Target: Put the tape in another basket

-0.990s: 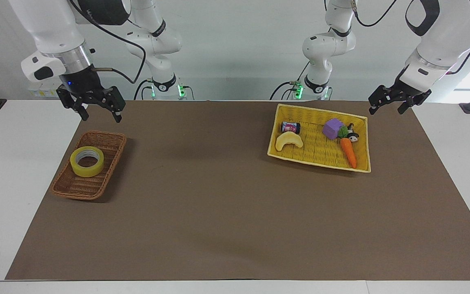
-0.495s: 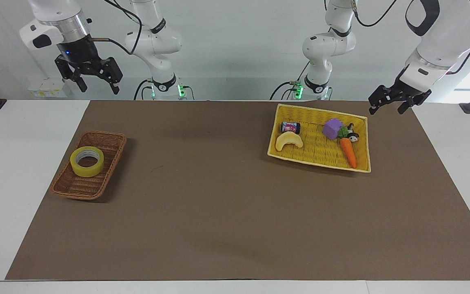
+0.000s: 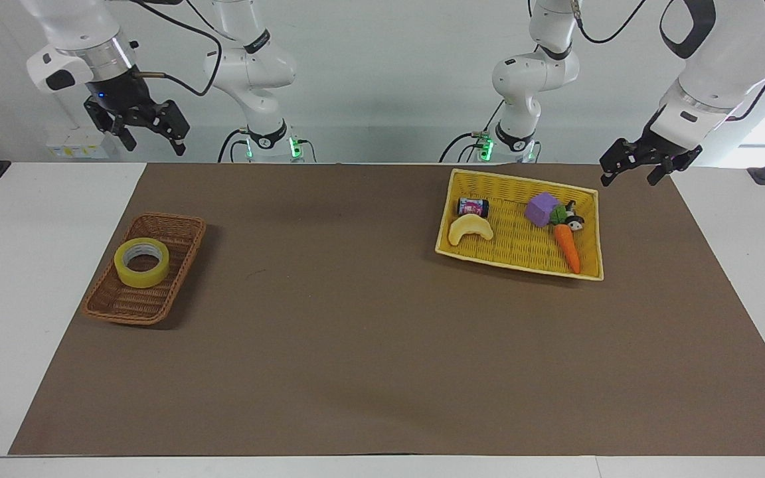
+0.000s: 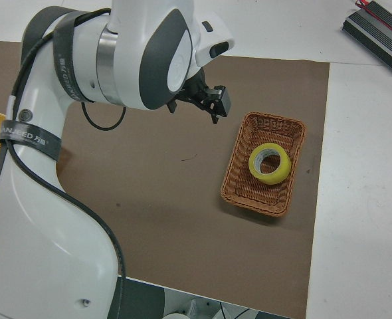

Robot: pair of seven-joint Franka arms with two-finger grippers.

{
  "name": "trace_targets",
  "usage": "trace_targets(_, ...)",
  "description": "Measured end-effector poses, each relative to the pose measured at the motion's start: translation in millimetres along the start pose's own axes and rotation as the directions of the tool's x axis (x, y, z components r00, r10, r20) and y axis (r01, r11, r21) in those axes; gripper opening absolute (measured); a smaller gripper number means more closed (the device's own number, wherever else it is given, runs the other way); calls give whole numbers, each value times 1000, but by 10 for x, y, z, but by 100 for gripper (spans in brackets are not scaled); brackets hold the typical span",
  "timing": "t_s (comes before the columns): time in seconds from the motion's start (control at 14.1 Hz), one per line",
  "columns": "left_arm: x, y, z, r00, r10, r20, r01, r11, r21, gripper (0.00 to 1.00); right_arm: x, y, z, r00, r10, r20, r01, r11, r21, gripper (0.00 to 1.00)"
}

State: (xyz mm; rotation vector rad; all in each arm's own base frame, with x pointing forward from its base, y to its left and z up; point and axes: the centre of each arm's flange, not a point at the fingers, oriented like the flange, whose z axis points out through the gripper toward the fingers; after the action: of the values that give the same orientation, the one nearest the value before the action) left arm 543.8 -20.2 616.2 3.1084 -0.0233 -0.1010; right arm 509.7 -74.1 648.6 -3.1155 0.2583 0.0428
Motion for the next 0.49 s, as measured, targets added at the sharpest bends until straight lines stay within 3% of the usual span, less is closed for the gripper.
trace_targets(0.21,0,0,0,1000,0,0,0,1000,0,100,84,178,13,1000,24,-8,-24,999,24,100)
trace_targets(0.49,0,0,0,1000,0,0,0,1000,0,100,230,7,-79,1000,-2,8,2,1000,13,100)
